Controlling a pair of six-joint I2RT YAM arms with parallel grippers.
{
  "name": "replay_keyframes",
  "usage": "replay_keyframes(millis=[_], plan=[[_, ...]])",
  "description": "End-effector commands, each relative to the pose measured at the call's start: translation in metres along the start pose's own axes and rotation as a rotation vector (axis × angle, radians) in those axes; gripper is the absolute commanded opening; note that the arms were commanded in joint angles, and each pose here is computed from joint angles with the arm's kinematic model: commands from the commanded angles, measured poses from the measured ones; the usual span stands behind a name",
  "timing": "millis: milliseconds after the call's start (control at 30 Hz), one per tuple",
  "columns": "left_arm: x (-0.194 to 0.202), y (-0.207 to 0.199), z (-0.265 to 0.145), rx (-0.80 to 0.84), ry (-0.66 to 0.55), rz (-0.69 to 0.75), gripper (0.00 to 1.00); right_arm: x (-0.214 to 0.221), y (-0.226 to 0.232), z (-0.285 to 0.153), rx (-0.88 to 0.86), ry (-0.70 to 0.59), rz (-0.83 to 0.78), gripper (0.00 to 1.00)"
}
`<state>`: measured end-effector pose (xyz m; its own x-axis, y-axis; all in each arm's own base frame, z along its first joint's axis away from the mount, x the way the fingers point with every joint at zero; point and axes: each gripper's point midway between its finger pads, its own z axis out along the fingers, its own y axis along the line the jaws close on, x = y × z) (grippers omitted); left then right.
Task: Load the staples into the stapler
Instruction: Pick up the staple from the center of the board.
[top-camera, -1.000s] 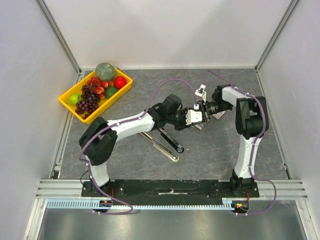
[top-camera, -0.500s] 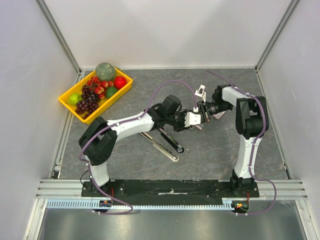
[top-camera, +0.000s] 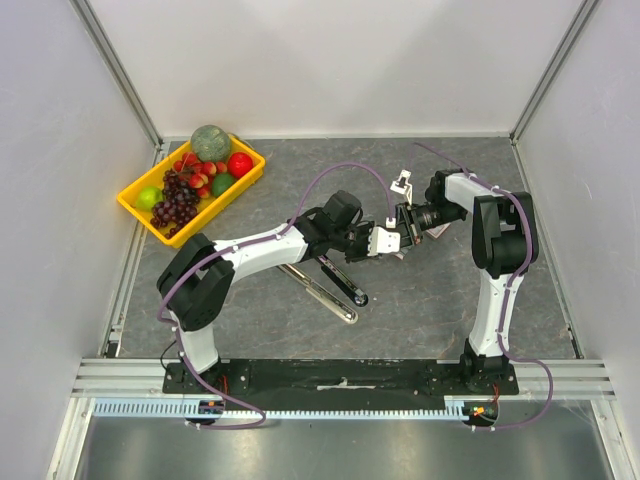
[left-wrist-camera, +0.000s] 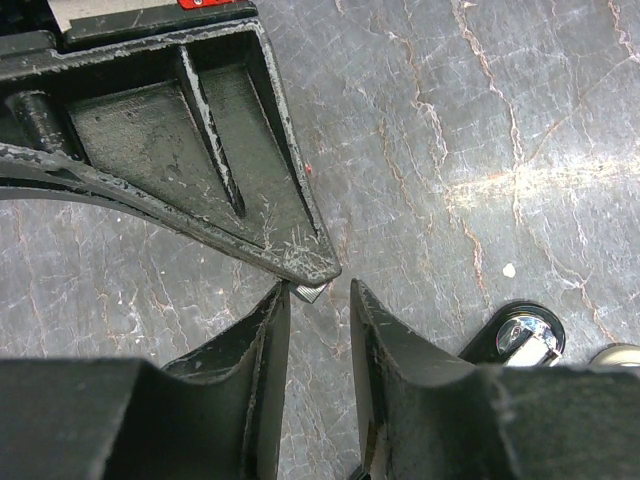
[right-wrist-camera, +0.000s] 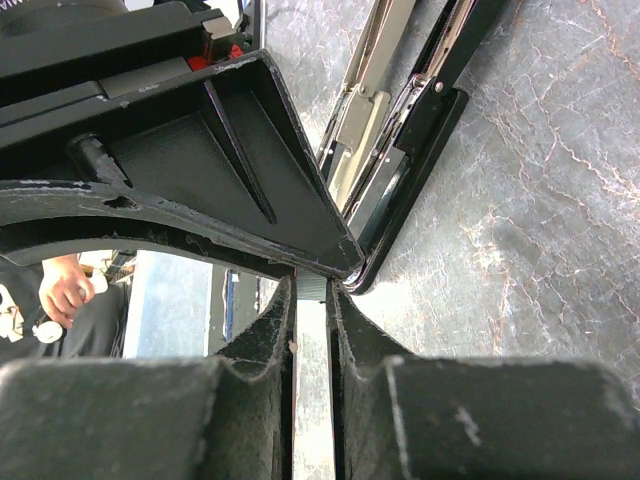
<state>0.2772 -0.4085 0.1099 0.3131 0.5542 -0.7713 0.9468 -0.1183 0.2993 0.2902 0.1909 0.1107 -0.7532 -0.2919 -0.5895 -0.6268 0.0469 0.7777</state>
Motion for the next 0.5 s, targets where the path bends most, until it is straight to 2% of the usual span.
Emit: replay_keyframes(millis=[0,200,467], plan=[[-0.024,-0.02,0.001,0.105,-0.077,0.016,0.35,-0.012,0.013,-0.002,-0.028,-0.055,0.026,0.16],[-0.027,-0.02,0.003,0.112,-0.083,0.01,0.32,-0.011,0.013,-0.001,-0.028,-0.052,0.029,0.16],[-0.024,-0.011,0.004,0.067,-0.069,-0.004,0.46,-0.01,0.013,-0.001,-0.026,-0.048,0.026,0.15]])
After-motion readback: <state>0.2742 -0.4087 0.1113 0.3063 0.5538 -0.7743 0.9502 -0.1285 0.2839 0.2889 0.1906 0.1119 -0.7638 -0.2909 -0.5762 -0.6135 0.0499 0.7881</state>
